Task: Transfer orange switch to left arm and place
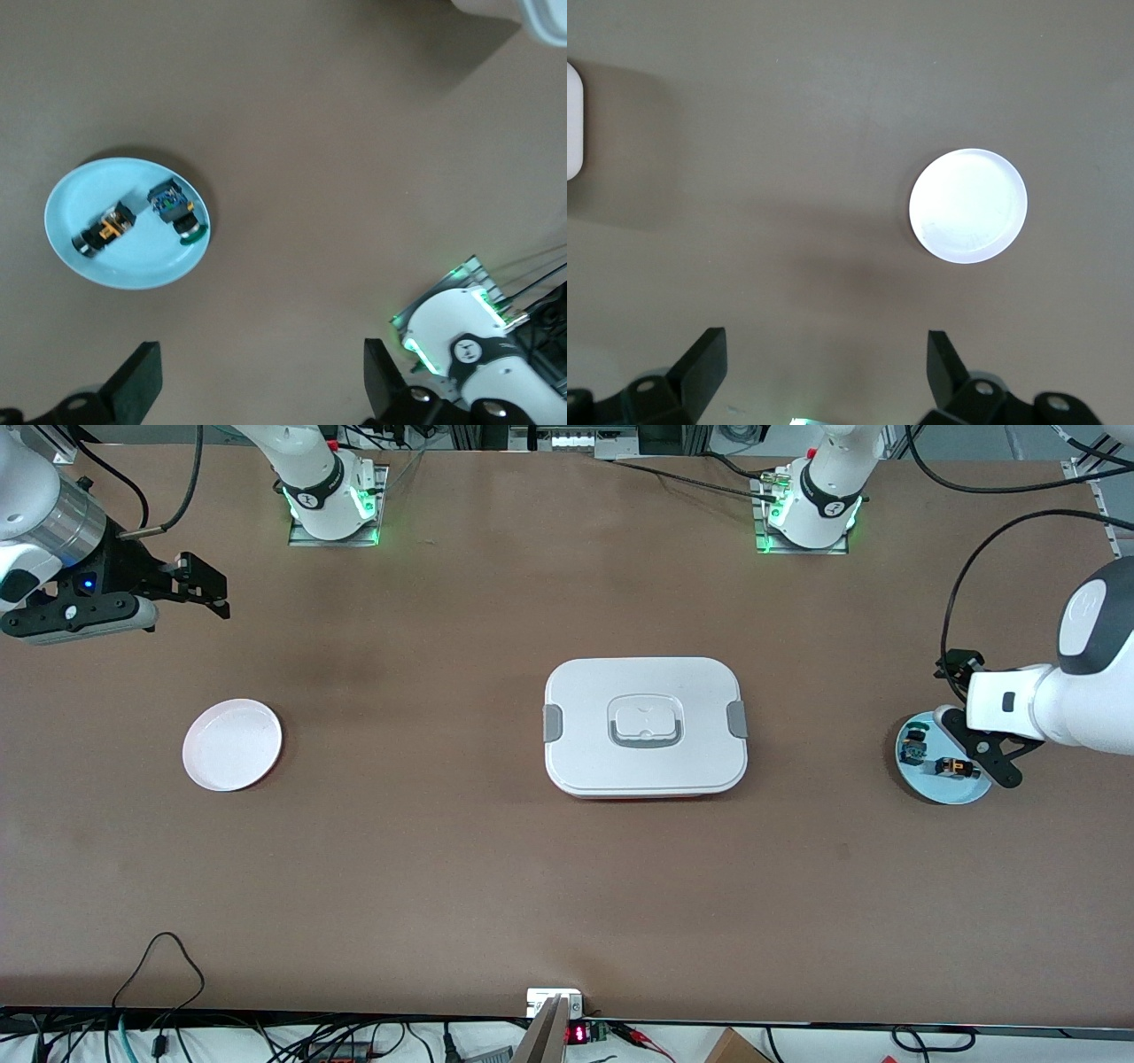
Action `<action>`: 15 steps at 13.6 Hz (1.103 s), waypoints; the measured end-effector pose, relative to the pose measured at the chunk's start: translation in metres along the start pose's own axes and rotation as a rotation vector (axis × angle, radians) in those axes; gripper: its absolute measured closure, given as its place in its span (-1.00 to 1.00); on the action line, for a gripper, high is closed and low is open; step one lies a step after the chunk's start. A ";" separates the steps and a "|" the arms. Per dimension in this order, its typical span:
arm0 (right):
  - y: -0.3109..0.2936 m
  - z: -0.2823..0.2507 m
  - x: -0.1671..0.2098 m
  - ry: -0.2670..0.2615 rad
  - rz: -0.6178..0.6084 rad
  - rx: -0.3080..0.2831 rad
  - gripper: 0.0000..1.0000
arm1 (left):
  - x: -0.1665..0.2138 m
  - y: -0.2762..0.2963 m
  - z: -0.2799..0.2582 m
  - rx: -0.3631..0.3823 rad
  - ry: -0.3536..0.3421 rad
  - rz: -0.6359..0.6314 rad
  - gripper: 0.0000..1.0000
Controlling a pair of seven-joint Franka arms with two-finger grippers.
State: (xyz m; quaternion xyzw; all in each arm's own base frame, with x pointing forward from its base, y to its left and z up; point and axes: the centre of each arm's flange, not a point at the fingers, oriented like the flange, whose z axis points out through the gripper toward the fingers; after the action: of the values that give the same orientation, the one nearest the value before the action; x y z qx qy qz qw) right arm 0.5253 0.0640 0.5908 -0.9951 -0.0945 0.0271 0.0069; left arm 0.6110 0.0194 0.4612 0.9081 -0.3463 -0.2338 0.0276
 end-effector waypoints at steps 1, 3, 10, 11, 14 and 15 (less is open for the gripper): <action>0.001 0.002 0.003 0.001 0.002 0.000 -1.00 | -0.005 0.001 -0.008 0.000 0.003 -0.025 -1.00; 0.003 0.003 0.011 0.004 0.003 0.001 -1.00 | -0.016 0.001 -0.026 0.011 0.020 -0.079 -1.00; 0.006 0.002 0.033 0.023 0.008 0.003 -1.00 | -0.052 0.051 -0.086 0.023 0.126 -0.244 -1.00; 0.006 0.002 0.034 0.024 0.008 0.003 -1.00 | -0.063 0.053 -0.092 0.035 0.160 -0.275 -1.00; 0.006 0.001 0.035 0.034 0.008 0.002 -1.00 | -0.090 0.061 -0.096 0.034 0.249 -0.423 -1.00; 0.007 0.002 0.037 0.040 0.008 0.002 -1.00 | -0.094 0.066 -0.094 0.024 0.263 -0.495 -1.00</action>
State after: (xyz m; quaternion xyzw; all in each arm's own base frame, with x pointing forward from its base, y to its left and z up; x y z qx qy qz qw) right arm 0.5626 0.0645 0.5870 -0.9958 -0.0903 0.0073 0.0097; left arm 0.5504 0.0193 0.5967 0.9879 -0.1104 -0.1093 0.0036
